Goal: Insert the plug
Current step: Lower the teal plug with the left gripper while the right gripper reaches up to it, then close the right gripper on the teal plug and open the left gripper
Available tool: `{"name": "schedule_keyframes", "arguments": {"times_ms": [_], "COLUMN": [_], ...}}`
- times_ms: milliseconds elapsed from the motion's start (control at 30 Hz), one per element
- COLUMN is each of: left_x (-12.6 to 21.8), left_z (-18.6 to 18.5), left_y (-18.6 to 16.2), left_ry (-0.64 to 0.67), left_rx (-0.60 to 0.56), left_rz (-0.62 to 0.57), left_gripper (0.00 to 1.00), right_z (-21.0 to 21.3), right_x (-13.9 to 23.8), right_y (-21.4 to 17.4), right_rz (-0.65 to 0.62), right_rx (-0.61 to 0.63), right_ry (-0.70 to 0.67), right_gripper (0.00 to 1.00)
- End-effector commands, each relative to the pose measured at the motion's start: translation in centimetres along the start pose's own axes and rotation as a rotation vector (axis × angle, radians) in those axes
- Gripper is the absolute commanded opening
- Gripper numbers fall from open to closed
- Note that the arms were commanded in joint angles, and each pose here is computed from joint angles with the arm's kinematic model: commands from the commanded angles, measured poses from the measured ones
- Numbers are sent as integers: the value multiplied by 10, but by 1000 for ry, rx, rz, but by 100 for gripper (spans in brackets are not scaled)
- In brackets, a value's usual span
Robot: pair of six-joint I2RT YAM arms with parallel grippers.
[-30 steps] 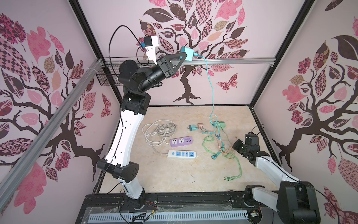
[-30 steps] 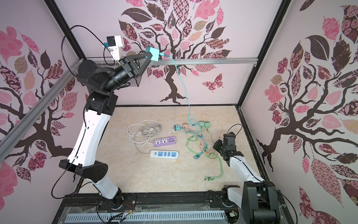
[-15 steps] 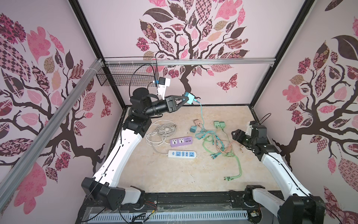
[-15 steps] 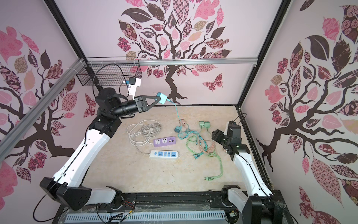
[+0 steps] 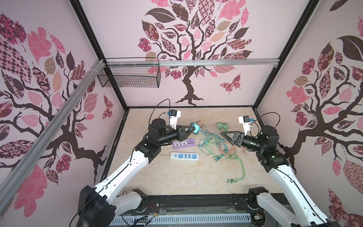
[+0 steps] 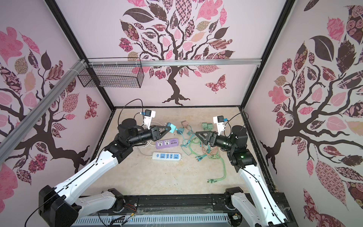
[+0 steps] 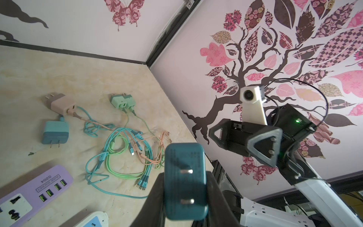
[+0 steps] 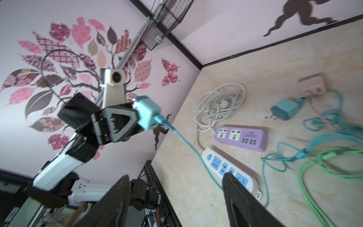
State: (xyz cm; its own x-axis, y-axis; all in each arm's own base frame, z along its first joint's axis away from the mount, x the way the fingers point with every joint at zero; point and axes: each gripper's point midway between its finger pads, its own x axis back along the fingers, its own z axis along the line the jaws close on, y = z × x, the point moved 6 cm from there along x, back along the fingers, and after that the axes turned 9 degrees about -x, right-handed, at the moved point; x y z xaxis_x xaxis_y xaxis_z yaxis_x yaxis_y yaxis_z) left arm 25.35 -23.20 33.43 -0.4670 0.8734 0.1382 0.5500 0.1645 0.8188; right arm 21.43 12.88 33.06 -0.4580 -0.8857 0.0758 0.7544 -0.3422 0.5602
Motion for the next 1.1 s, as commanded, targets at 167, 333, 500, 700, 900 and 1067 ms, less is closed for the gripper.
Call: {"name": "schedule_keyframes", "arguments": {"times_ms": [167, 333, 500, 700, 900, 1067], "left_x": [-5, -18, -31, -37, -40, -43], "left_z": [-21, -26, -33, -42, -53, -56], "left_y": [6, 1, -3, -7, -12, -16], "left_ry": [-98, -153, -253, -325, -360, -381], "left_rx": [66, 99, 154, 175, 161, 173], "left_rz": [-304, -346, -390, -417, -416, -411], "left_gripper": [0, 0, 0, 0, 0, 0], "right_z": [18, 23, 25, 23, 24, 26], "right_x": [-9, -13, -14, -19, -23, -26], "right_y": [-15, -17, -14, -5, 3, 8], "right_rz": [6, 9, -40, -94, -127, -144], "right_rx": [-27, -21, -20, -20, -17, -19], "right_ry": [201, 218, 252, 259, 279, 288], "right_gripper": [74, 73, 68, 64, 64, 61]}}
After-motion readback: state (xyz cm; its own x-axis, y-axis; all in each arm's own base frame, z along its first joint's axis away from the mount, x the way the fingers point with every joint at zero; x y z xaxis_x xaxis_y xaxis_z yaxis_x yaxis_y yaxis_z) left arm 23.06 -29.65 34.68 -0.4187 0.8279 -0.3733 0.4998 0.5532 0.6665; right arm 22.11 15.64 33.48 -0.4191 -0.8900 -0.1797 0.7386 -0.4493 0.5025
